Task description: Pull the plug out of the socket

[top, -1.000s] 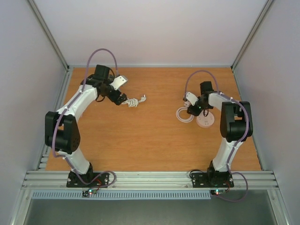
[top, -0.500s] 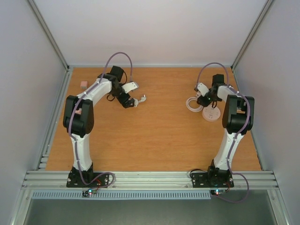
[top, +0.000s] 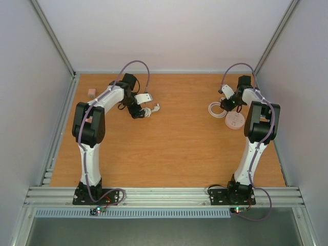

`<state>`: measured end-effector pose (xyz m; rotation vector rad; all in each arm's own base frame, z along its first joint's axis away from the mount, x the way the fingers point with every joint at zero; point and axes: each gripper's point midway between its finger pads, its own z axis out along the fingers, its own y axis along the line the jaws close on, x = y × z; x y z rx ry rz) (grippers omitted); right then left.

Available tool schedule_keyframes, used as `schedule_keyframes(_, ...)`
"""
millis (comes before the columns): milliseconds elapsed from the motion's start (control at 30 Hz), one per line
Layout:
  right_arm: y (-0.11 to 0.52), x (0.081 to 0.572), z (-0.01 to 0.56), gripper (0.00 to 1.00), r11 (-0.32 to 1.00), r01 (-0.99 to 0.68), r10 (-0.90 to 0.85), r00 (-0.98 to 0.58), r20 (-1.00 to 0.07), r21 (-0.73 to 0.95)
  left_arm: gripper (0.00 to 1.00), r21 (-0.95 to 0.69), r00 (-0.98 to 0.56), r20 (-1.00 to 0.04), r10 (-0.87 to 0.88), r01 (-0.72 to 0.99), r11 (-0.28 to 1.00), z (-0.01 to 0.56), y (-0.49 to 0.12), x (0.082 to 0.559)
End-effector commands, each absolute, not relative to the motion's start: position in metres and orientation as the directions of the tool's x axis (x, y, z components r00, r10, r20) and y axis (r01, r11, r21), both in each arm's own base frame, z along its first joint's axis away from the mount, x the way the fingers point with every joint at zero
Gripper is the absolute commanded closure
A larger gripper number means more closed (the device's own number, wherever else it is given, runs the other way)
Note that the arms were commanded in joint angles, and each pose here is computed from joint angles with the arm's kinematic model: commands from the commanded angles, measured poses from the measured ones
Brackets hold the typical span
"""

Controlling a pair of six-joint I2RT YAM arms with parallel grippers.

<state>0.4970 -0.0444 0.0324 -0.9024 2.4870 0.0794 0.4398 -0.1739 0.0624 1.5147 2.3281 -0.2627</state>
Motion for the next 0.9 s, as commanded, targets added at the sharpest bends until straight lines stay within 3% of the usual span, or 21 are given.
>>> schedule_keyframes(0,-0.040,0.502,0.052,0.48,0.792,-0.607,-0.553,-0.667,-0.499,-0.065,0.13,0.074,-0.265,-0.357,0.896,0.948,0.310,0.044,-0.172,0.441)
schedule_keyframes(333,-0.029,0.509,0.089,0.36,0.806,-0.591,-0.497,-0.659,-0.565,-0.020,0.27,0.072,-0.206,-0.354,0.912,0.967,0.246,0.031,-0.180,0.423)
schedule_keyframes(467,-0.026,0.508,0.101,0.34,0.806,-0.592,-0.486,-0.650,-0.584,-0.011,0.36,0.075,-0.143,-0.329,0.933,0.981,0.177,0.026,-0.184,0.407)
schedule_keyframes(867,-0.015,0.508,0.129,0.34,0.806,-0.591,-0.443,-0.636,-0.632,0.030,0.60,-0.030,-0.140,-0.377,0.915,0.990,0.139,0.037,-0.220,0.360)
